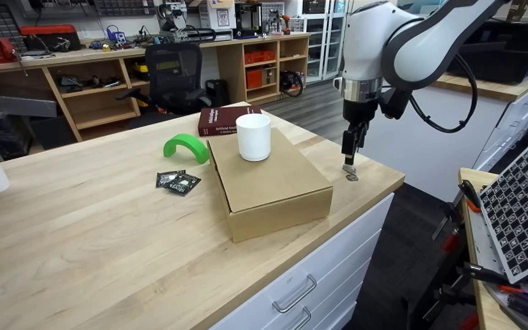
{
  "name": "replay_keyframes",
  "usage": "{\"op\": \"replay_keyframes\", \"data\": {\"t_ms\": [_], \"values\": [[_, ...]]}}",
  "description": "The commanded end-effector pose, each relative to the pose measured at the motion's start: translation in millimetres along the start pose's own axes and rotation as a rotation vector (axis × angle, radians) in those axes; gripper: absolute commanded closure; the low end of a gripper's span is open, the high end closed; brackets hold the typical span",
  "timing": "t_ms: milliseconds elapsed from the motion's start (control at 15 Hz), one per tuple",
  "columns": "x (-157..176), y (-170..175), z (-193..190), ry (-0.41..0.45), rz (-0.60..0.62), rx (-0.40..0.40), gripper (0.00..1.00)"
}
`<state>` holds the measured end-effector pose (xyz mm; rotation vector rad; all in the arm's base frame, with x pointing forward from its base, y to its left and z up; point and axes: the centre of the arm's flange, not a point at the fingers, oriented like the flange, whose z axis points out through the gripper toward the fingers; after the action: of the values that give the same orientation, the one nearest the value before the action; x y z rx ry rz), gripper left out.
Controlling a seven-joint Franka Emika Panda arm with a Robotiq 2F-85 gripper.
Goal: Put the teabag in the mug
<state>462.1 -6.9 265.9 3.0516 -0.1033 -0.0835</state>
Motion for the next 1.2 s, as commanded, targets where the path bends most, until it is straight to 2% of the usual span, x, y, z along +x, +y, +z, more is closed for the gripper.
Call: {"op": "replay_keyframes", "data": {"t_ms": [0,200,267,400,1067,1133], "values": [[11.3,-13.3,5.6,0.001,-0.020,-0.004,0.00],[14.4,-15.7,5.5,-0.002,-0.030,-0.003,0.01],[14.7,-14.2,5.6,-0.001,-0.036,0.000,0.26],[15.7,-12.5,4.4,0.000,-0.035,0.000,0.29],[17.8,-9.1,0.3,0.008,-0.025,0.005,0.95],[17.8,-8.3,-0.4,0.008,-0.022,0.006,0.96]]}}
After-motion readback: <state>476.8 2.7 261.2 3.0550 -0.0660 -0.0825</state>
